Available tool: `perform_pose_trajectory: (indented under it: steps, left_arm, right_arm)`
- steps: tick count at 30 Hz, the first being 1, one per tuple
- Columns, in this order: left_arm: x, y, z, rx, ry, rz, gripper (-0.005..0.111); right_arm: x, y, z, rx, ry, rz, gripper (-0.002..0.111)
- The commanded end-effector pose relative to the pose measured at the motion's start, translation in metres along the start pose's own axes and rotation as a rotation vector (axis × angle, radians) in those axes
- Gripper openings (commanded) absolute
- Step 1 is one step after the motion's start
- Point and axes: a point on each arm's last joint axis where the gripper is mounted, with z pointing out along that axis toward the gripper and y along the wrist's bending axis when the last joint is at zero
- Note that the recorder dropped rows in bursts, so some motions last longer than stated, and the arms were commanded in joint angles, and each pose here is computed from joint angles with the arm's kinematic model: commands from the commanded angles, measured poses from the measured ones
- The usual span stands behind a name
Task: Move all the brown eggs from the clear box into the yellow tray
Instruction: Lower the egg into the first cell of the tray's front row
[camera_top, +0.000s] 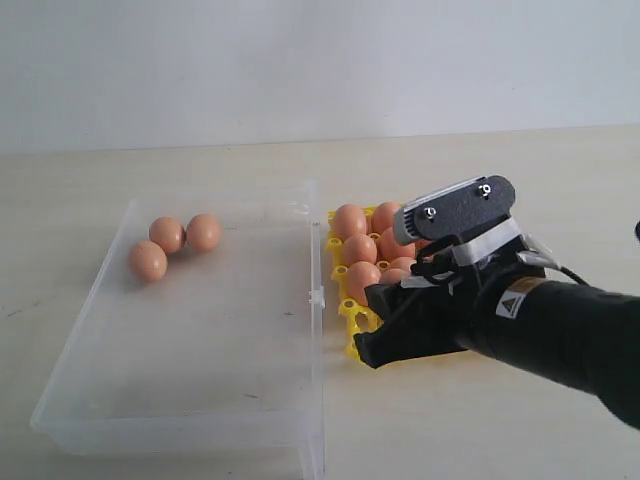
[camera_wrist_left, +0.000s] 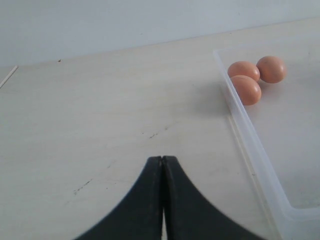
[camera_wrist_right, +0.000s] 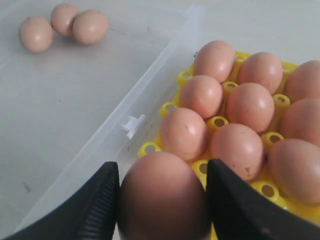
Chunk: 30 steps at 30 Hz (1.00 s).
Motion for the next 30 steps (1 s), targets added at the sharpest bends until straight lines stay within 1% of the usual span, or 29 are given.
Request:
perform_pose_trajectory:
  steps: [1,6,10,15,21,22,27,30]
  left_arm:
    - [-0.002,0.000,-0.001,0.006,-0.016,-0.005,0.000]
    - [-0.002,0.000,-0.001,0.006,-0.016,-0.005,0.000]
    - [-0.002,0.000,-0.001,0.006,-0.016,-0.008,0.000]
    - [-0.002,0.000,-0.001,0.006,-0.016,-0.006,0.000]
    - [-0.002,0.000,-0.001,0.006,-0.016,-0.009,0.000]
    - [-0.002,0.000,-0.001,0.006,-0.016,-0.009,0.000]
    - [-0.002,0.000,-0.001,0.006,-0.016,-0.006,0.000]
    - [-0.002,0.000,-0.001,0.006,-0.016,-0.006,0.000]
  right_arm:
    - [-0.019,0.000,-0.001,-0.058,0.092,0.009,0.000]
    - [-0.036,0.000,0.001,-0.117,0.195,0.022,0.000]
    - [-0.043,-0.006,0.006,-0.128,0.291,0.027,0.000]
    - [-0.050,-0.013,0.018,-0.098,0.268,0.031,0.000]
    - [-0.048,-0.017,0.040,-0.046,0.190,0.032,0.000]
    - [-0.046,-0.018,0.042,-0.044,0.192,0.030,0.000]
    - [-0.018,-0.018,0.053,-0.041,0.301,0.023,0.000]
    - [-0.019,-0.019,0.055,-0.033,0.280,0.023,0.000]
